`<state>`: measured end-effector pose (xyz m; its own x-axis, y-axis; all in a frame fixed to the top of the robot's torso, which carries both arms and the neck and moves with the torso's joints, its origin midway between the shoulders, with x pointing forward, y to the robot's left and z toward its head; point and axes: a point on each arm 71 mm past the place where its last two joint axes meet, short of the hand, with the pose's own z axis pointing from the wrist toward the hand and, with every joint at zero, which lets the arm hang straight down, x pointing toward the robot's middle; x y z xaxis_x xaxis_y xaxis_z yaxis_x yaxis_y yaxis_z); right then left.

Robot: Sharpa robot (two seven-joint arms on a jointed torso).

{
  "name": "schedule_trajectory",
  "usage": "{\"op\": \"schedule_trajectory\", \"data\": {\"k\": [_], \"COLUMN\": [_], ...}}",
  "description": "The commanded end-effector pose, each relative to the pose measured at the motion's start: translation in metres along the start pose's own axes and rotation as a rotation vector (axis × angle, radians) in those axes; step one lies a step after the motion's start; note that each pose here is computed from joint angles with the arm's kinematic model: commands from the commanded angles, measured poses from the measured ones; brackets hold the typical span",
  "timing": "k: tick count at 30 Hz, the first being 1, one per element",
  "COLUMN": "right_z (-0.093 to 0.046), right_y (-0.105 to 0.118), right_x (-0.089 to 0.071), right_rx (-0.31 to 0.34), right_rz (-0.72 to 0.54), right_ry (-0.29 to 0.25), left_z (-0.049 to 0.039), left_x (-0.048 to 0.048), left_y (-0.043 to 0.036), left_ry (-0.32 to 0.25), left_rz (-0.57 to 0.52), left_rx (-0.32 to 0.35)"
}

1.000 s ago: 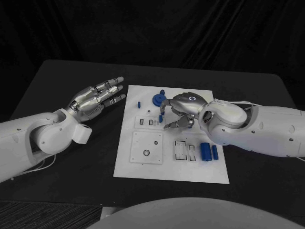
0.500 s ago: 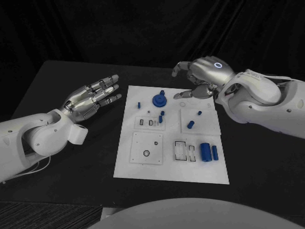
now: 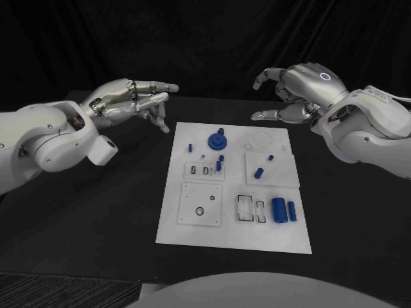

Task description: Assemble the parts on the task board

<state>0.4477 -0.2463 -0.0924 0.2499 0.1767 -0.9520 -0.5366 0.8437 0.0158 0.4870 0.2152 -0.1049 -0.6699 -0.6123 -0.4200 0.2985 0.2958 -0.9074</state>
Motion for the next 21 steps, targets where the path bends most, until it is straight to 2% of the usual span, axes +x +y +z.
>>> {"op": "schedule_trajectory", "data": {"k": [1, 5, 8, 14, 21], "right_z": [0.001, 0.004, 0.005, 0.004, 0.002], "right_y": [-0.001, -0.003, -0.004, -0.007, -0.008], "right_x": [-0.003, 0.000, 0.003, 0.009, 0.019], "right_rx": [0.005, 0.010, 0.016, 0.025, 0.035], "right_rz": [0.013, 0.008, -0.001, -0.013, -0.011], "right_ry": [-0.028, -0.022, -0.007, 0.019, 0.045], "left_z": [0.0083, 0.0195, 0.0290, 0.0518, 0.0729], "left_x": [0.0036, 0.0047, 0.0088, 0.0260, 0.0435], "left_y": [0.0035, -0.0014, -0.0033, -0.0064, -0.0082], "left_ry": [0.104, 0.143, 0.170, 0.246, 0.323], "left_rz": [0.320, 0.445, 0.499, 0.570, 0.624], "left_rx": [-0.226, -0.324, -0.385, -0.499, -0.597]}}
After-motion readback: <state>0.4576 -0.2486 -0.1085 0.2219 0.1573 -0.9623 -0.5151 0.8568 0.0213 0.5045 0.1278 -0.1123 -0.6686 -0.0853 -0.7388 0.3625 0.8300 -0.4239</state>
